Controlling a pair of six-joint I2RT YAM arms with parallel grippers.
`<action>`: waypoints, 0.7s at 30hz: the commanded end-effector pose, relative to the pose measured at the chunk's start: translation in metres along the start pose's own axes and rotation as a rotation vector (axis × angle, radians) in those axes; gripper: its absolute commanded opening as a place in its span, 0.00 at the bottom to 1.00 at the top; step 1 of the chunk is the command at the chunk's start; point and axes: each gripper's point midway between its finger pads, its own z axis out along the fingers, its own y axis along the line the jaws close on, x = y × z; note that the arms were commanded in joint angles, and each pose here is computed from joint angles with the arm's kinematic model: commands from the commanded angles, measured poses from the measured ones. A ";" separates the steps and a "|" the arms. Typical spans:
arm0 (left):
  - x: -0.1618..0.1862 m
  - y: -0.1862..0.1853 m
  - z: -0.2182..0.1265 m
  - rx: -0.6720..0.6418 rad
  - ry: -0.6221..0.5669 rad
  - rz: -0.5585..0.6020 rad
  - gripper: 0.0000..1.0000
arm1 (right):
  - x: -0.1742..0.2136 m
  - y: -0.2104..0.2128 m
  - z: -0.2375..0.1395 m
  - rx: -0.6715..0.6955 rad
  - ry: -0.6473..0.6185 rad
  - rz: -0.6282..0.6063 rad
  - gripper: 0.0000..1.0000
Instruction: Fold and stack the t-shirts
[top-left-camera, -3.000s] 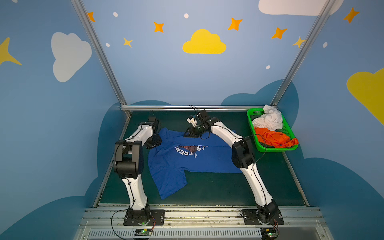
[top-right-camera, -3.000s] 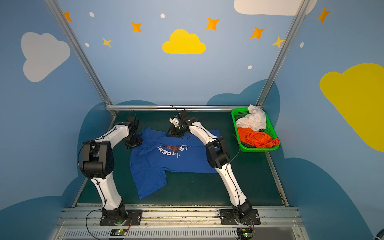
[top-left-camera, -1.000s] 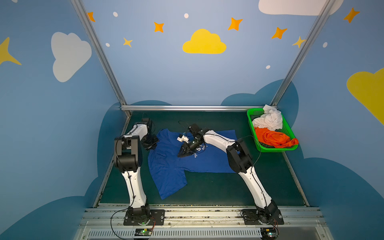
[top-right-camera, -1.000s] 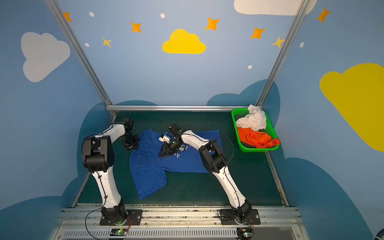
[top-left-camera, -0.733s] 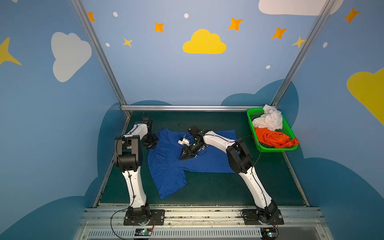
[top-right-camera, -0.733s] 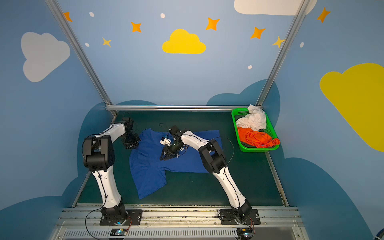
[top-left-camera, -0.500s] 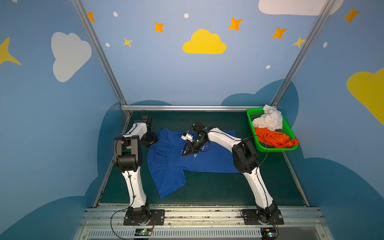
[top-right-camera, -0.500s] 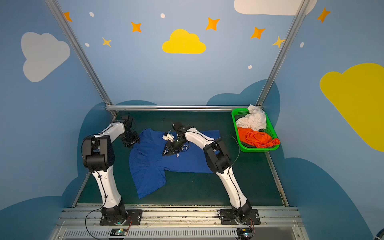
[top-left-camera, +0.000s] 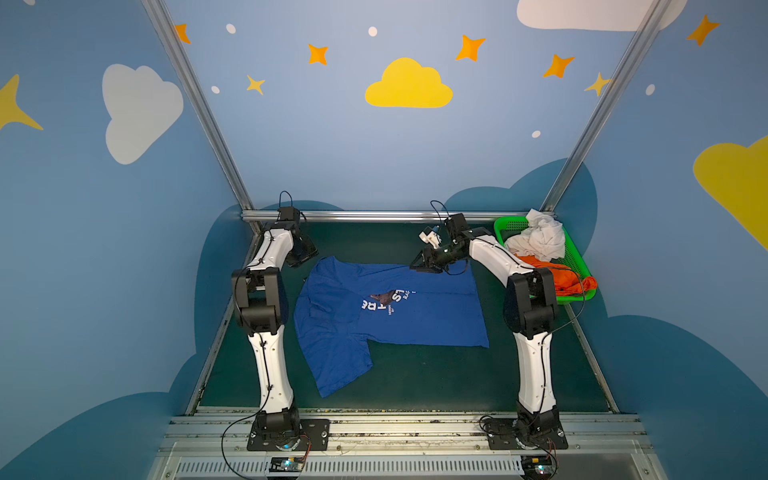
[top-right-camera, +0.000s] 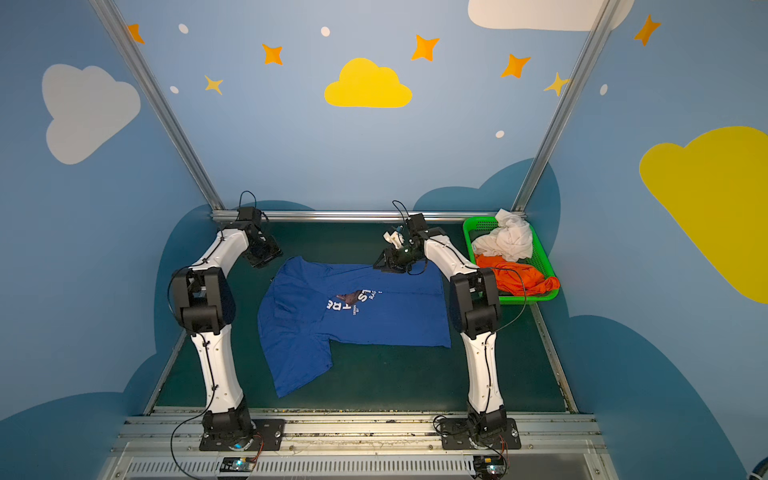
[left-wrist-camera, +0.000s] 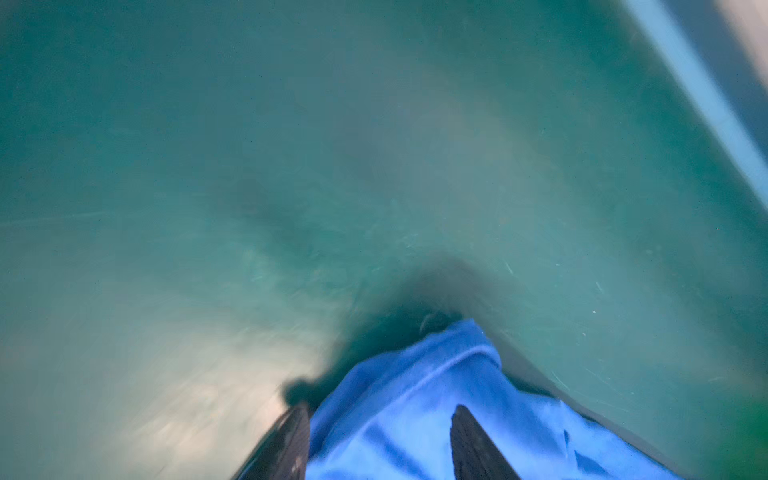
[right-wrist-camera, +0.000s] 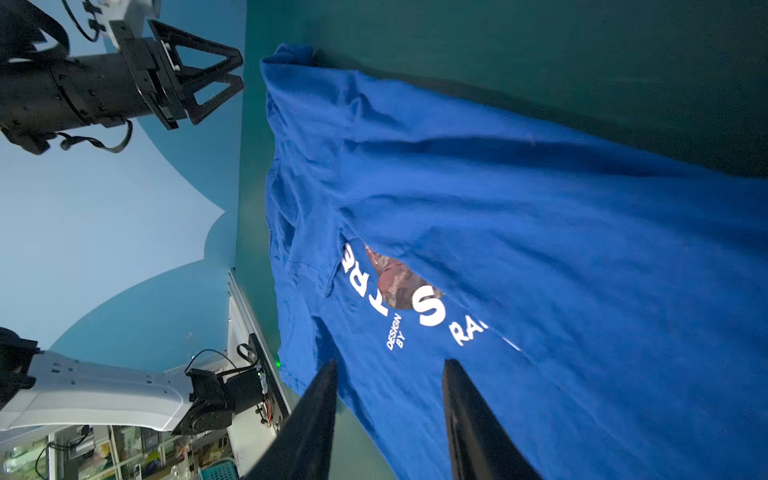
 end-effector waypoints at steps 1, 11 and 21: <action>0.006 -0.015 0.016 0.102 0.058 0.016 0.58 | 0.001 -0.026 -0.001 0.036 0.004 0.052 0.44; 0.007 -0.023 0.048 0.143 0.111 -0.009 0.41 | -0.014 -0.103 -0.016 0.148 -0.032 0.158 0.43; -0.005 -0.021 0.046 0.153 0.073 -0.045 0.05 | -0.001 -0.185 -0.015 0.404 0.021 0.351 0.22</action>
